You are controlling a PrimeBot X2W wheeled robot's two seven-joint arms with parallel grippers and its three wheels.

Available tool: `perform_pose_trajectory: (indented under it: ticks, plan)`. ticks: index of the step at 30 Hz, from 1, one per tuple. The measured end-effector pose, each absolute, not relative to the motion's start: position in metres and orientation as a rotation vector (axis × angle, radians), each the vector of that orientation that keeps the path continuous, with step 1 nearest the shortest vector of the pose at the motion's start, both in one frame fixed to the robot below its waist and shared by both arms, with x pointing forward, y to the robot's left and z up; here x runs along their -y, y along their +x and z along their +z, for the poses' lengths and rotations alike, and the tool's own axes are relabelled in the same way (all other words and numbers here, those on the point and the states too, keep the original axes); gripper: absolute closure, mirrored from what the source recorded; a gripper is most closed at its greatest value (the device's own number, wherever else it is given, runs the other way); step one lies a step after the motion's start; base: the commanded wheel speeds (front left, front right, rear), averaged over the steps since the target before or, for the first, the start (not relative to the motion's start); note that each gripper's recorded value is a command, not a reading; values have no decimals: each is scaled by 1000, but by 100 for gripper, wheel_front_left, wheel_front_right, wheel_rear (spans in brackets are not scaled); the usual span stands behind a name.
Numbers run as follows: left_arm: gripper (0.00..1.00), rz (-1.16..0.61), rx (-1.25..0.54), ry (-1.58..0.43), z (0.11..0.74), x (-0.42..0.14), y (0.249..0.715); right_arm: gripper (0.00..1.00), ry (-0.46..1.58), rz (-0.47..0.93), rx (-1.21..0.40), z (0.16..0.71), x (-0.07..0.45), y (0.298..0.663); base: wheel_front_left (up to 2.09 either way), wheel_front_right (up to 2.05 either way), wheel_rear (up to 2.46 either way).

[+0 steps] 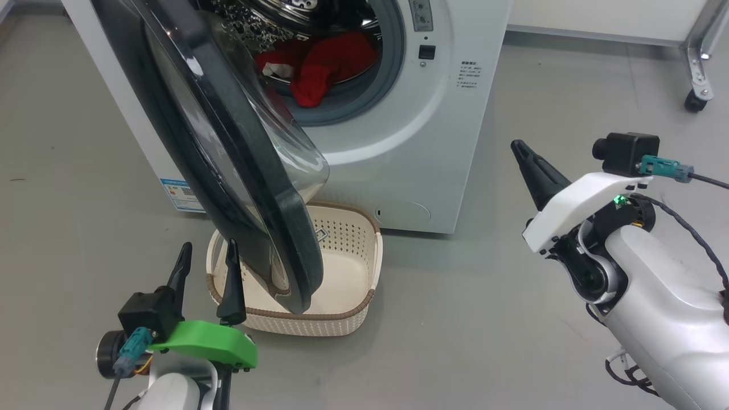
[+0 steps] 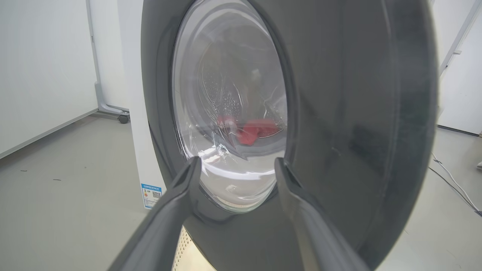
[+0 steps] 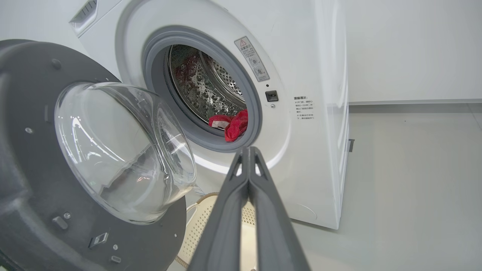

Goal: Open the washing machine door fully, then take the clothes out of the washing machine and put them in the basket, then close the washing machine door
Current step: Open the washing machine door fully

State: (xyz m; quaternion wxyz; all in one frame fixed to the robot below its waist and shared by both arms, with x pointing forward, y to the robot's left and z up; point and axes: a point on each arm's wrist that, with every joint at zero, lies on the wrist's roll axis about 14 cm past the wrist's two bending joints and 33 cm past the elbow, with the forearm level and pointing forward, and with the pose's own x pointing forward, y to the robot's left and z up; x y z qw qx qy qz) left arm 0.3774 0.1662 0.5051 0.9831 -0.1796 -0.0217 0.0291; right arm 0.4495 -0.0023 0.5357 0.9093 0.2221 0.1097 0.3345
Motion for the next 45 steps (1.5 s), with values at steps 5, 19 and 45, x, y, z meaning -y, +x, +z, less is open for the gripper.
perform_pose_trajectory:
  ticks: [5,19,45]
  plan:
    - [0,56,42,-362,504,-165,374,100,389,625,-109,541,30,446,0,0,0]
    - [0,45,38,-364,502,-162,369,100,374,426,-132,503,77,417,0,0,0]
    - [0,36,28,-371,497,-161,370,0,350,320,-46,506,99,389,0,0,0]
